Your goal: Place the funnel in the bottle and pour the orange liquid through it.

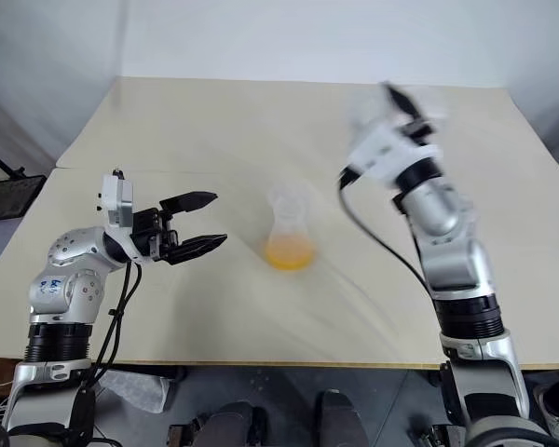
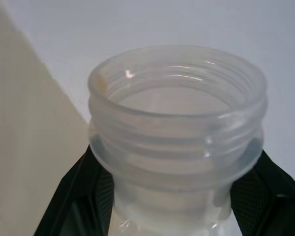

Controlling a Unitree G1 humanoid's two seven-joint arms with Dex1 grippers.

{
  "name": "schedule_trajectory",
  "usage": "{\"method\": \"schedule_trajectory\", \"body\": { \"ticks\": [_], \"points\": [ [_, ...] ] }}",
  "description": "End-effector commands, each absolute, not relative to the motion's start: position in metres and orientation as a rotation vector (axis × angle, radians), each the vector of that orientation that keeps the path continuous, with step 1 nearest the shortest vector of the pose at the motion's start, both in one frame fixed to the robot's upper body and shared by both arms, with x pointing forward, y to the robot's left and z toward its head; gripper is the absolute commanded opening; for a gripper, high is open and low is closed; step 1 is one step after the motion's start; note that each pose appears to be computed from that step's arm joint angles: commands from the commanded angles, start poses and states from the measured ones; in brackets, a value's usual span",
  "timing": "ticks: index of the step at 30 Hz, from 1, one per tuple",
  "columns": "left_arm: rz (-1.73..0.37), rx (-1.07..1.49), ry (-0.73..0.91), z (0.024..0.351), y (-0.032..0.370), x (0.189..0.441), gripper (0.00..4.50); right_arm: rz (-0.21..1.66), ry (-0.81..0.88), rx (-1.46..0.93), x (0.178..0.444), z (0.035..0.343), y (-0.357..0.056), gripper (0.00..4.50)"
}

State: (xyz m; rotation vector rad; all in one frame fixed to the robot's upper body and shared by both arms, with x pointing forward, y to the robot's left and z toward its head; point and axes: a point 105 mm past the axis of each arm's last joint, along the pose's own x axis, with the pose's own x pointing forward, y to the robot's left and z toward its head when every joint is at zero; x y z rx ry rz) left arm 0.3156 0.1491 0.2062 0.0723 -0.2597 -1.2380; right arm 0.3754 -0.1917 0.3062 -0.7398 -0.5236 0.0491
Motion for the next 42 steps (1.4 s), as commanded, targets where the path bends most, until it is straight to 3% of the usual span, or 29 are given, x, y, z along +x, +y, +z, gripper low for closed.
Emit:
{"method": "schedule_trajectory", "body": {
  "ticks": [1, 7, 20, 26, 35, 42],
  "points": [
    [-1.268, 0.089, -0.305, 0.216, 0.143, 0.313, 4.5, 0.093, -0.439, -0.369, 0.367, 0.307, -0.22, 2.62],
    [-1.286, 0.084, -0.305, 0.215, 0.139, 0.315, 4.5, 0.143, -0.3, -0.027, 0.353, 0.276, -0.254, 2.62],
    [-1.328, 0.085, -0.316, 0.216, 0.129, 0.317, 4.5, 0.198, -0.12, -0.06, 0.35, 0.215, -0.253, 2.62],
    [-1.33, 0.09, -0.316, 0.217, 0.13, 0.317, 4.5, 0.22, -0.132, -0.077, 0.347, 0.217, -0.253, 4.48],
    [-1.317, 0.112, -0.283, 0.213, 0.139, 0.316, 4.5, 0.426, -0.106, -0.135, 0.307, 0.219, -0.258, 4.48],
    [-1.249, 0.144, -0.195, 0.197, 0.158, 0.321, 4.5, 0.489, -0.085, -0.209, 0.271, 0.203, -0.289, 4.48]
  ]
}}
